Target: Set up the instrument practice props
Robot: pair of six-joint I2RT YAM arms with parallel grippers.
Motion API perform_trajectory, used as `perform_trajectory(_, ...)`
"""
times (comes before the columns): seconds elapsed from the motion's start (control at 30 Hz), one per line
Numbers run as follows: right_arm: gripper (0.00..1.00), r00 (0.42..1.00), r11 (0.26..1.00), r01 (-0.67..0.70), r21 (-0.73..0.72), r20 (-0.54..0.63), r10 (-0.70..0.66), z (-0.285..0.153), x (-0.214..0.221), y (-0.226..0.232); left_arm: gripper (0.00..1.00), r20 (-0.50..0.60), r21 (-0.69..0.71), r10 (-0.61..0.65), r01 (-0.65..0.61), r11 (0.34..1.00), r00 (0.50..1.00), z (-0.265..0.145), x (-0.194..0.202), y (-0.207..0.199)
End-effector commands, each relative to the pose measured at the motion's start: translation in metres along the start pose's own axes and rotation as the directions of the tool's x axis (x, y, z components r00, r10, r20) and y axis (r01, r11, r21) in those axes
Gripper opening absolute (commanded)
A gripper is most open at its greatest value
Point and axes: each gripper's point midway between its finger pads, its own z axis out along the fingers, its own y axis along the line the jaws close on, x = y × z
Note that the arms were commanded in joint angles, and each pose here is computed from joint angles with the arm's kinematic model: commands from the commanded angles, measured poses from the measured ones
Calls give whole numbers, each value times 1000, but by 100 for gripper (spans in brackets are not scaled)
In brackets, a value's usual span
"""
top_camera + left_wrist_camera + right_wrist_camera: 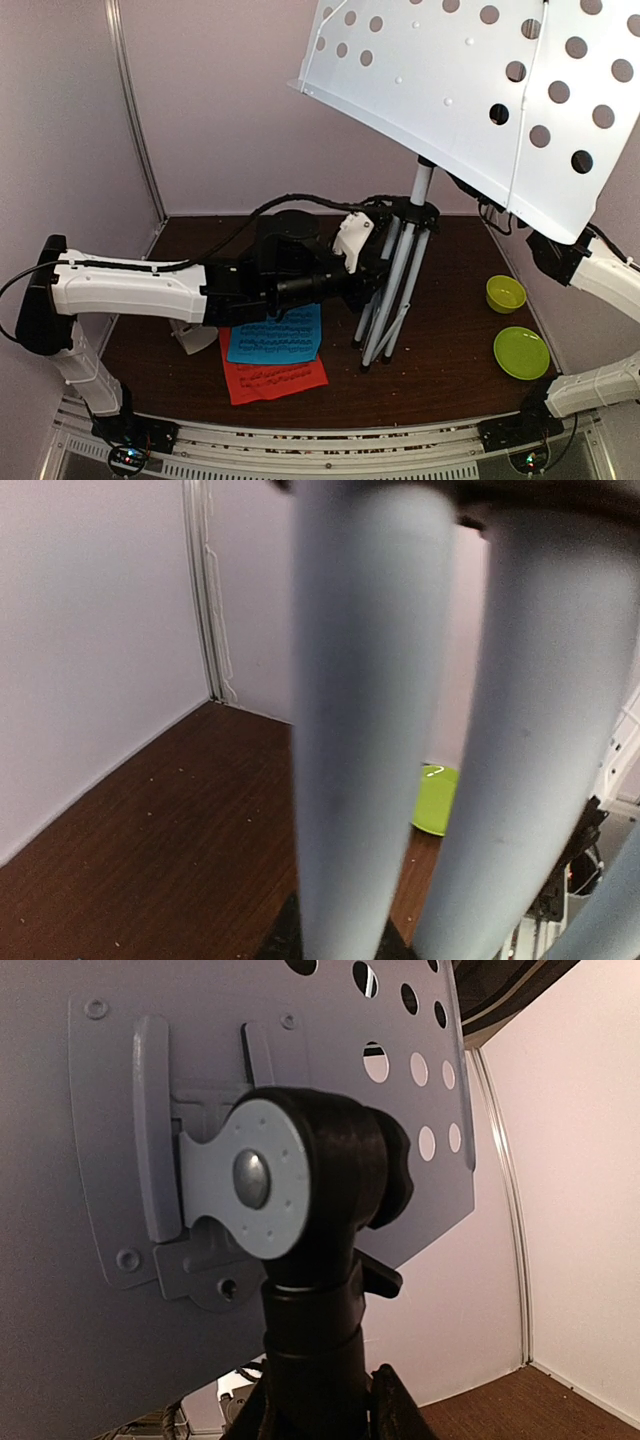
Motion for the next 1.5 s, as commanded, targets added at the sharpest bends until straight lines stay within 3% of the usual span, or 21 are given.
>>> perform_trajectory(0.0, 0, 976, 988, 75, -137, 215, -44, -14, -85, 69, 13, 25, -102, 155, -152, 983, 988, -5, -11, 34)
perform_trajectory(0.17, 0, 978, 986, 41, -162, 207, -7, -11, -93, 75, 0, -63, -123, 347, -352, 928, 936, -5, 4, 42)
perform_trajectory(0.5, 0, 983, 988, 24, -154, 183, 5, -8, -99, 76, 0, -117, -181, 549, -562, 807, 827, -11, 32, 91)
perform_trajectory(0.7, 0, 986, 990, 18, -142, 168, 6, -6, -95, 71, 0, -153, -187, 599, -619, 763, 786, -5, 41, 119)
perform_trajectory(1.0, 0, 994, 998, 47, -50, 100, -42, 1, -56, 30, 0, -112, -228, 536, -547, 806, 837, 28, 39, 126)
perform_trajectory(1.23, 0, 993, 994, 106, -9, 57, -106, -3, -40, 1, 0, -143, -257, 553, -570, 781, 821, 55, 52, 142)
perform_trajectory(1.47, 0, 993, 993, 120, 6, 14, -120, -7, -16, -25, 0, -169, -264, 520, -547, 795, 837, 61, 70, 164)
